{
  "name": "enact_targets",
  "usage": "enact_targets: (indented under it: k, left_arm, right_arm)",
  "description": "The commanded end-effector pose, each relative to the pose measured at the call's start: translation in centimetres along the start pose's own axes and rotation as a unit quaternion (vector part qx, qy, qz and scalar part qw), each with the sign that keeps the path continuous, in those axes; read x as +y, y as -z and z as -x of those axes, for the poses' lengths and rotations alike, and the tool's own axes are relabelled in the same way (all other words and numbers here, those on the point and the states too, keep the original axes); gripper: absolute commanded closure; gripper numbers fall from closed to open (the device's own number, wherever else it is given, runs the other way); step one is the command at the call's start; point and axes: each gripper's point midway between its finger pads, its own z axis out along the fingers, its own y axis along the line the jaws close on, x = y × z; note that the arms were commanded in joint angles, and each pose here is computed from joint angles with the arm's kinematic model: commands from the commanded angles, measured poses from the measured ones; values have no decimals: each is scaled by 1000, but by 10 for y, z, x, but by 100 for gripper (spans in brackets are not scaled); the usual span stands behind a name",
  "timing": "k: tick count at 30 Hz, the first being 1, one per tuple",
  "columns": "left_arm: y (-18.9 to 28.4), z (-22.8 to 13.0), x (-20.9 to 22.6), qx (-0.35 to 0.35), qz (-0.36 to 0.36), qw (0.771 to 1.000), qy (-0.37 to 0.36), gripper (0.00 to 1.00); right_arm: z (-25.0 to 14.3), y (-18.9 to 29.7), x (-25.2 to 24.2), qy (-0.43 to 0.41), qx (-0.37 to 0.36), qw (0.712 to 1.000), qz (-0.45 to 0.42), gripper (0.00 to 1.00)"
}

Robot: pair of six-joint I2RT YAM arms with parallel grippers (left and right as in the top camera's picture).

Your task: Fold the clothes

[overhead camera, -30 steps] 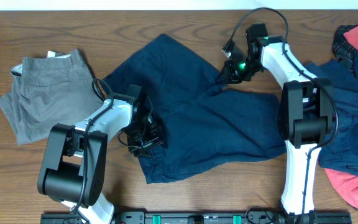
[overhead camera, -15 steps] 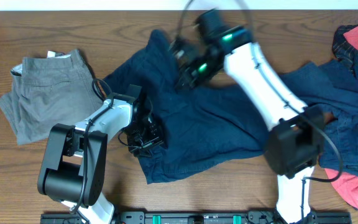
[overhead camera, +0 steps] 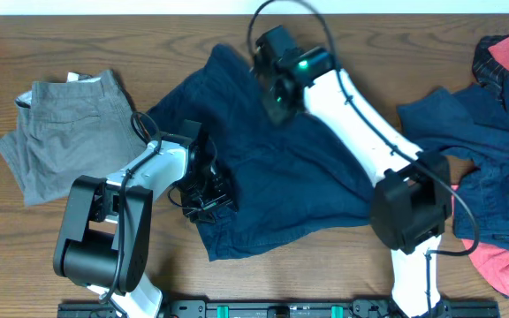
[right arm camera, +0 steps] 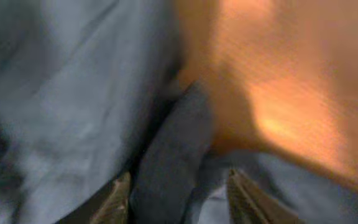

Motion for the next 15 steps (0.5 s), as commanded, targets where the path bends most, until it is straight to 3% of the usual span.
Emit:
enact_targets:
  k: [1, 4, 10, 15]
  left_arm:
    - [-22, 10, 61, -13, 124, 992, 7, 39]
    - [-22, 10, 61, -13, 124, 992, 7, 39]
    - [-22, 10, 61, -13, 124, 992, 7, 39]
    - [-22, 11, 61, -13, 124, 992, 7, 39]
  right_arm:
    - [17, 2, -47, -52, -36, 997, -52, 41]
    - [32, -2, -71, -81, -65, 994, -34, 37]
    - [30, -29, -114, -162, -64, 985, -16, 39]
    - [15, -63, -81, -137, -22, 984, 113, 37]
